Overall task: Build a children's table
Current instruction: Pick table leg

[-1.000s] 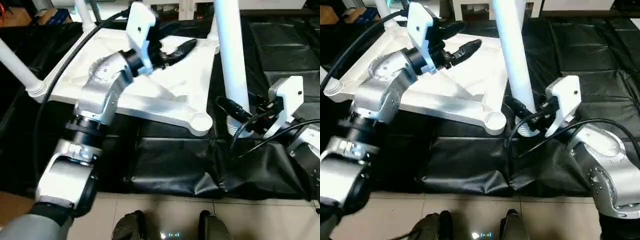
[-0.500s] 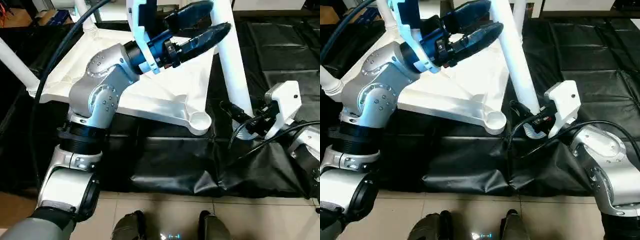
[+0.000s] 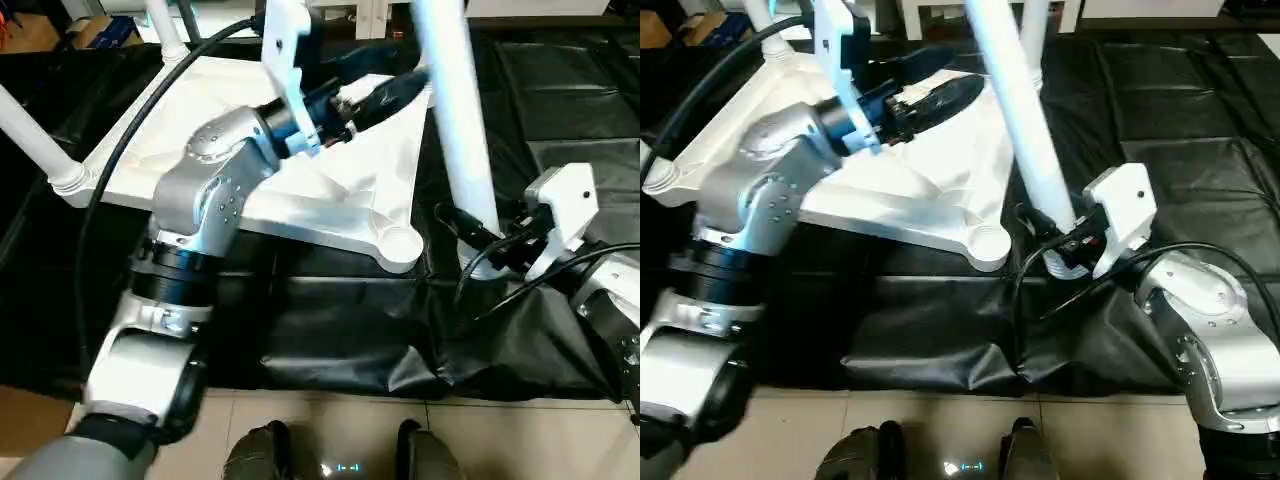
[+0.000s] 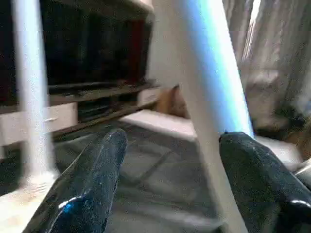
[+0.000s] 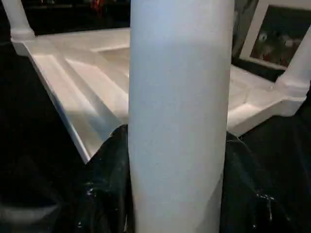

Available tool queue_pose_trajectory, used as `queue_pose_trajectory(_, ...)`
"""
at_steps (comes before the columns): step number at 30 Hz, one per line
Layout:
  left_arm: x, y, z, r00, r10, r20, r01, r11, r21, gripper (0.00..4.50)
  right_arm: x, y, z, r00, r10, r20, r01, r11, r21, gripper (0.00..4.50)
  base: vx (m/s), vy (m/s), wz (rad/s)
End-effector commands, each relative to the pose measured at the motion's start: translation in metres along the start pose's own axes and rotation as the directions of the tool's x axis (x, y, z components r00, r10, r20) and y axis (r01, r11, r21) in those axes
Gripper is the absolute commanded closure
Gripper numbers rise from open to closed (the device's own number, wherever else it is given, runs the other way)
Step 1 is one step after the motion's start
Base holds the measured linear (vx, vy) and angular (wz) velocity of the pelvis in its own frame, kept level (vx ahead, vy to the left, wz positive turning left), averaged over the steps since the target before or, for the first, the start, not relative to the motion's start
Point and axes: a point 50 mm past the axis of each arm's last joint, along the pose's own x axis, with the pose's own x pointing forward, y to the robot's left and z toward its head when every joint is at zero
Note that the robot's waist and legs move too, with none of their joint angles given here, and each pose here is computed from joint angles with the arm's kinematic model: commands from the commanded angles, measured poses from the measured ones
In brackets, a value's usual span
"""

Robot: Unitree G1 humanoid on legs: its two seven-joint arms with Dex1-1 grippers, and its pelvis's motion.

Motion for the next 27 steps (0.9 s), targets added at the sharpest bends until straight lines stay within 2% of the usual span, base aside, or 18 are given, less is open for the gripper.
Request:
queue_pose_trajectory(1,0.007,-0.015,0.019,0.991,-0.105,0.087,0.107,0.994,-0.022,1.03,0.001,0.009,0.004,0.999,0.048,0.015,-0.048,0.999,-0.014,2.64,0.000,0.000,0.00)
queue_pose_trajectory(3,0.009,-0.025,0.025,0.976,-0.175,0.126,0.184,0.981,-0.064,1.03,0.001,0.009,0.003,0.999,0.051,0.011,-0.050,0.999,-0.016,2.64,0.000,0.000,0.00)
queue_pose_trajectory(7,0.010,-0.035,0.029,0.958,-0.244,0.149,0.257,0.963,-0.076,1.03,0.001,0.009,0.002,0.999,0.050,0.009,-0.050,0.999,-0.016,2.64,0.000,0.000,0.00)
queue_pose_trajectory(20,0.003,-0.044,0.034,0.941,-0.289,0.177,0.311,0.944,-0.112,1.03,-0.001,0.006,0.001,1.000,0.025,0.010,-0.024,0.999,-0.023,2.64,0.000,0.000,0.00)
queue_pose_trajectory(24,0.002,-0.032,0.035,0.968,-0.183,0.174,0.201,0.975,-0.092,1.03,0.000,0.002,0.003,1.000,-0.004,0.031,0.005,1.000,-0.027,2.64,0.000,0.000,0.00)
queue_pose_trajectory(25,0.001,-0.017,0.030,0.986,-0.080,0.145,0.091,0.993,-0.071,1.03,0.000,-0.004,0.009,0.996,-0.050,0.079,0.051,0.999,-0.007,2.64,0.000,0.000,0.00)
queue_pose_trajectory(27,-0.008,0.012,0.016,0.995,0.098,0.015,-0.099,0.992,0.080,1.03,-0.003,-0.018,0.022,0.974,-0.146,0.171,0.139,0.989,0.050,2.64,0.000,0.000,0.00)
